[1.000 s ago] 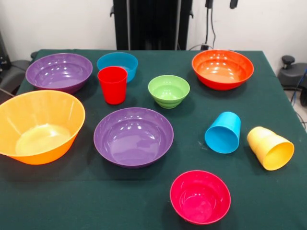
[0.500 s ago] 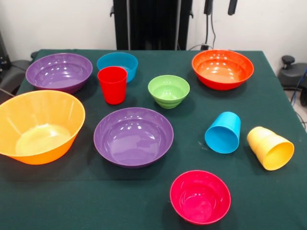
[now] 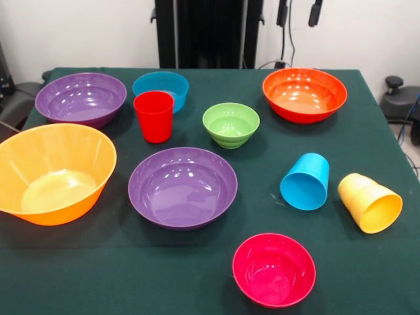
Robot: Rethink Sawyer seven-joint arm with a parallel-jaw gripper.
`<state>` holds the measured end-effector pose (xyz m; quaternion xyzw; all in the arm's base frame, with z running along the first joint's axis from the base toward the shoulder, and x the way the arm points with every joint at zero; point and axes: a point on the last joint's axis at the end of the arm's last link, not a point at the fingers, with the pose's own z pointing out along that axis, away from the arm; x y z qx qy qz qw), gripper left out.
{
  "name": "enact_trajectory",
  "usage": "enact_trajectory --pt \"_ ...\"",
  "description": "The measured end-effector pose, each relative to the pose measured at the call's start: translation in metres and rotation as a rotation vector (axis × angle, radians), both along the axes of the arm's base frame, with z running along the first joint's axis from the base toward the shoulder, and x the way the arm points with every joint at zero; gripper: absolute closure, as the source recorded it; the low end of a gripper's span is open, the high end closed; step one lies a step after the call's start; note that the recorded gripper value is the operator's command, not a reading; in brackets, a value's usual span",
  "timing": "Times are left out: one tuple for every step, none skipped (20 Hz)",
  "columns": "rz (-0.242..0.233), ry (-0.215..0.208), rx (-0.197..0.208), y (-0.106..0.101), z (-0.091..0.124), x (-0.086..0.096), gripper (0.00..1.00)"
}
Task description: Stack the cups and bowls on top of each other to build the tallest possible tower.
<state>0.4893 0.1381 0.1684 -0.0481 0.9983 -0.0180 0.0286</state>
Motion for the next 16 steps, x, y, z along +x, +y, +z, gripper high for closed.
enact_trajectory --pt "0.0 0.005 0.0 0.0 -0.002 -0.001 0.0" --pt "0.0 0.008 0.0 0.0 -0.003 -0.0015 0.0" --pt "0.0 0.009 0.0 0.0 -0.0034 -0.0018 0.0" --pt "0.0 0.011 0.0 0.0 -0.0041 -0.0022 0.0" --pt "0.0 0.015 0.0 0.0 -0.0055 -0.0031 0.0" --pt "0.0 0.016 0.0 0.0 -0.0059 -0.0032 0.0" --pt "0.0 0.015 0.0 0.0 -0.0063 -0.0033 0.0" --pt "0.0 0.015 0.0 0.0 -0.0067 -0.0034 0.0" --pt "0.0 0.008 0.0 0.0 -0.0073 -0.0028 0.0" --pt "0.0 0.005 0.0 0.0 -0.0074 -0.0026 0.0" --pt "0.001 -0.002 -0.001 0.0 -0.0075 -0.0018 0.0" --pt "0.001 -0.01 -0.001 -0.0001 -0.0078 -0.0008 0.0" --pt "0.001 -0.018 -0.001 -0.0001 -0.008 0.0002 0.0" --pt "0.001 -0.027 -0.002 -0.0001 -0.0088 0.0012 0.0" --pt "0.002 -0.031 -0.002 -0.0002 -0.0094 0.0015 0.0" --pt "0.002 -0.037 -0.002 -0.0002 -0.01 0.002 0.0"
